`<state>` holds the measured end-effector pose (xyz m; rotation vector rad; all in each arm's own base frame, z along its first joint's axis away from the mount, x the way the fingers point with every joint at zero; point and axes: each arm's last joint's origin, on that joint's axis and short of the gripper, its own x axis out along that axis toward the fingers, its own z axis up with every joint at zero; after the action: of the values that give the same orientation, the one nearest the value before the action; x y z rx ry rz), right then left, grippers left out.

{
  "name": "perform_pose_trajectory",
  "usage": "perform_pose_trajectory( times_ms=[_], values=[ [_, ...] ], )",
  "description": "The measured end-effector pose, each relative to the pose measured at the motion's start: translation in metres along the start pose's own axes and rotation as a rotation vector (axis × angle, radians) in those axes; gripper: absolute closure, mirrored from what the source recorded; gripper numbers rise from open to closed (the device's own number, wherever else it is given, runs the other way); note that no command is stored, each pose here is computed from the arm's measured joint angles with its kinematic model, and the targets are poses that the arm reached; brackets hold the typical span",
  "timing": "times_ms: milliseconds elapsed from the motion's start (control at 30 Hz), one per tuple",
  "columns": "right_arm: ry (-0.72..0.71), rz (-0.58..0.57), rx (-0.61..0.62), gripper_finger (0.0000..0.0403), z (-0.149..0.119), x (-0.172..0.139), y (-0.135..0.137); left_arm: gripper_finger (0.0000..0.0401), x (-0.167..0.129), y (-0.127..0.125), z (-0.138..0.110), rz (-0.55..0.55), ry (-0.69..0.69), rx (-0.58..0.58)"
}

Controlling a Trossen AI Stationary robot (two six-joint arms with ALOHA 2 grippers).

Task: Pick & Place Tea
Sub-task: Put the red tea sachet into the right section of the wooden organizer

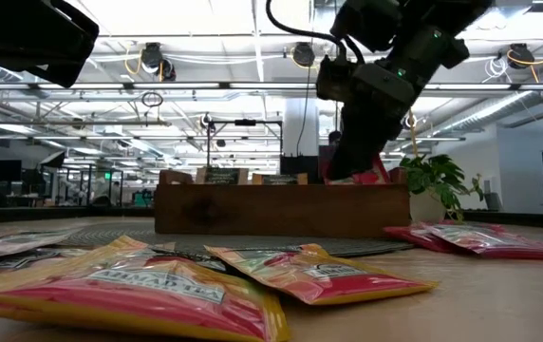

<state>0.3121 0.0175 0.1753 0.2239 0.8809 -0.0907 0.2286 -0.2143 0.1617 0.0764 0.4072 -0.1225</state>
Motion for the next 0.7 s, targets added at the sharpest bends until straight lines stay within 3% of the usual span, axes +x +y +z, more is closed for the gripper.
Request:
perform_pose_trajectory(
  times_ms=[433,700],
  values=[
    [-0.067,0.034,-0.021,0.0373,0.0014,0.0021,0.001,0.0371,0.0003,0.0005,0.0001,0.002,0.0,0.001],
    [-0.06,0.065,-0.001,0.0303,0.0013,0.002,0.0019,0.0371,0.0003,0.0005,0.0002,0.002,0.0,-0.002]
  ],
)
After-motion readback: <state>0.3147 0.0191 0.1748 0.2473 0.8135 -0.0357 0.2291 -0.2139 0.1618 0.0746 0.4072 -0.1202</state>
